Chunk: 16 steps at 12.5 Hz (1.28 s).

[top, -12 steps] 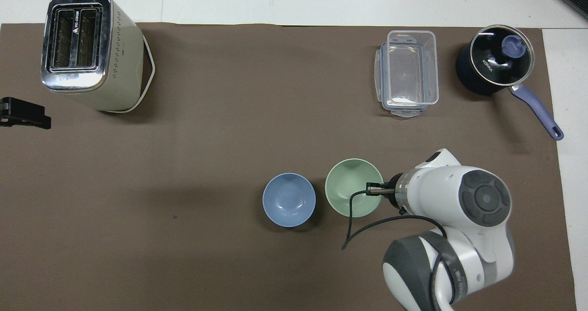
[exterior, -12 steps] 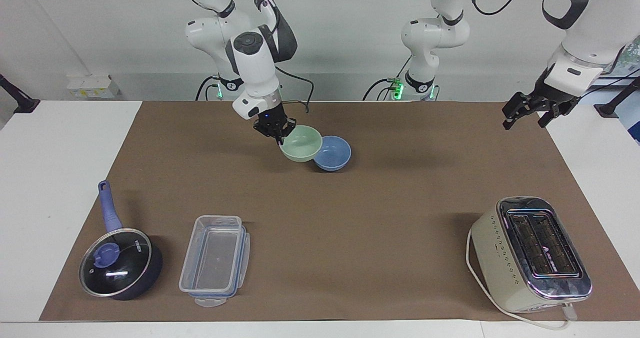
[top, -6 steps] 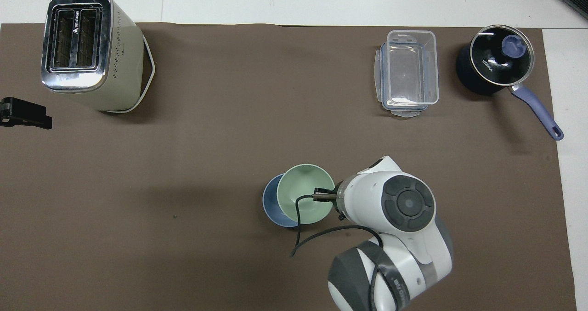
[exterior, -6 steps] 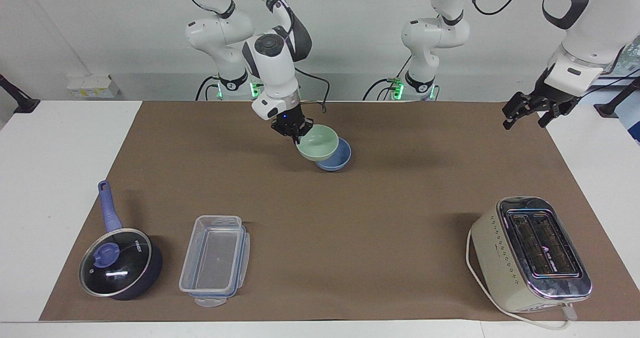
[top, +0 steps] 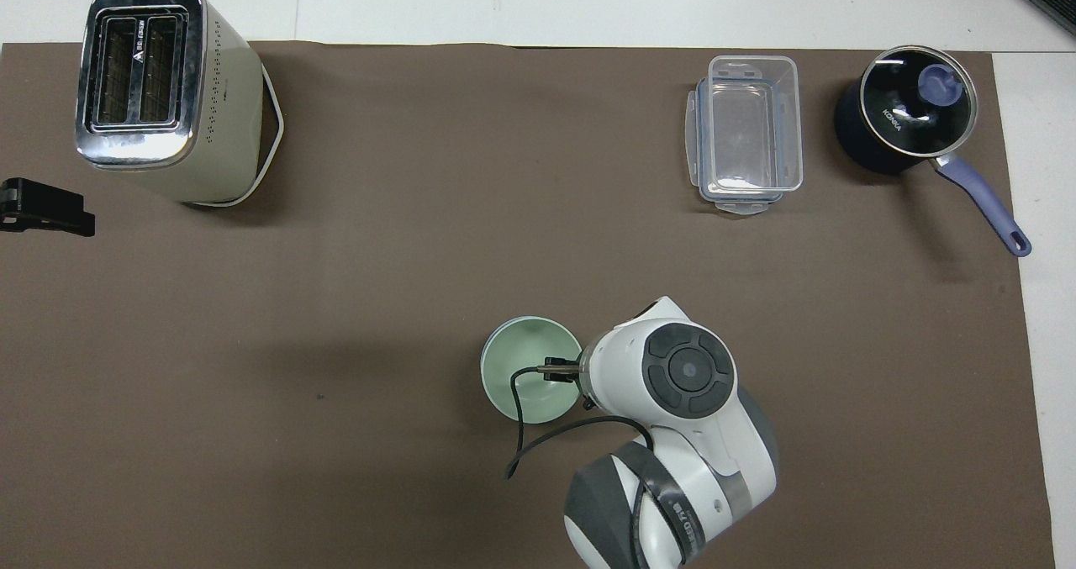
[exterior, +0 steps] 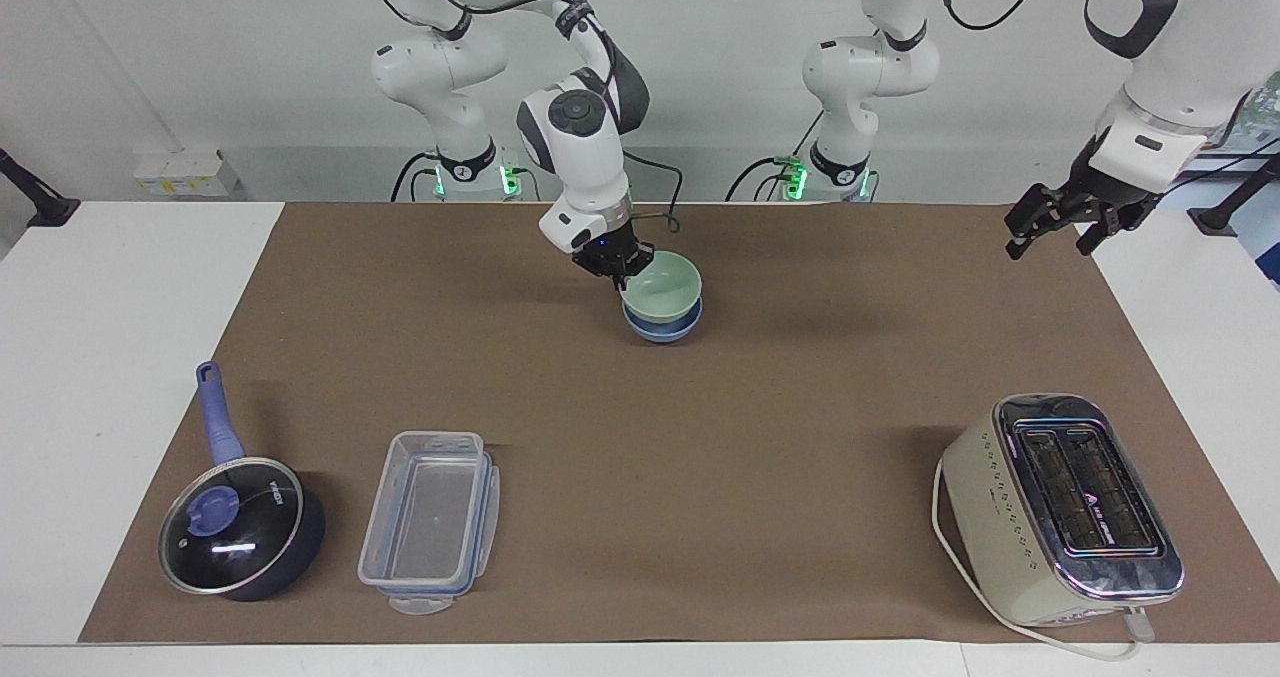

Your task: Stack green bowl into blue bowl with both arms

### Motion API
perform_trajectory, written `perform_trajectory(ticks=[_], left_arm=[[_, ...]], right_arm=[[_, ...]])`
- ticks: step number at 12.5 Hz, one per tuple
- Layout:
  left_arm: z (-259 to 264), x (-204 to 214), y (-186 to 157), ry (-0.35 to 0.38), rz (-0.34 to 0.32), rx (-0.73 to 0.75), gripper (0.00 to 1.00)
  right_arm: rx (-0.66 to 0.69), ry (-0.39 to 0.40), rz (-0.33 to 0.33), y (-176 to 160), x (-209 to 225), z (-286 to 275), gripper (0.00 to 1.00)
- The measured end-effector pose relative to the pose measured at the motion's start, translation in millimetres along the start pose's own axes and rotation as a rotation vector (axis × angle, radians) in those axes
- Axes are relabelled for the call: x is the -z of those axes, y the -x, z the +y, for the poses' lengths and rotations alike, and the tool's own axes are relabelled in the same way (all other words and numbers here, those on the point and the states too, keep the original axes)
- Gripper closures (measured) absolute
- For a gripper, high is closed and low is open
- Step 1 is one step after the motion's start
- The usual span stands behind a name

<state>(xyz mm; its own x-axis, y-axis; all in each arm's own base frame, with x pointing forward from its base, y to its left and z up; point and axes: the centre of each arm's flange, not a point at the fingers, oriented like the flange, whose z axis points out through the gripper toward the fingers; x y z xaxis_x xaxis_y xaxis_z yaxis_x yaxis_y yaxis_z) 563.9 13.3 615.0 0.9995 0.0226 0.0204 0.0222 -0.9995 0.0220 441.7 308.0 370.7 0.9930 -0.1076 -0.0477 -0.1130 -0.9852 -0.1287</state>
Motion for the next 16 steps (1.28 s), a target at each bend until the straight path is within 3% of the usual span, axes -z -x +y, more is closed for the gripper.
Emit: perform_trajectory(ticks=[11, 13, 14, 16], left_arm=[[0, 0, 0, 0.000, 0.000, 0.000, 0.00], [0, 0, 0, 0.000, 0.000, 0.000, 0.00], [0, 0, 0, 0.000, 0.000, 0.000, 0.00], [0, 0, 0, 0.000, 0.000, 0.000, 0.00]], right_arm=[[-0.008, -0.012, 0.020, -4, -22, 2, 0.95], [-0.008, -0.011, 0.019, -4, -24, 2, 0.91], [-0.008, -0.011, 0.019, -4, -23, 2, 0.82], [-0.006, -0.014, 0.022, -4, -22, 1, 0.56]])
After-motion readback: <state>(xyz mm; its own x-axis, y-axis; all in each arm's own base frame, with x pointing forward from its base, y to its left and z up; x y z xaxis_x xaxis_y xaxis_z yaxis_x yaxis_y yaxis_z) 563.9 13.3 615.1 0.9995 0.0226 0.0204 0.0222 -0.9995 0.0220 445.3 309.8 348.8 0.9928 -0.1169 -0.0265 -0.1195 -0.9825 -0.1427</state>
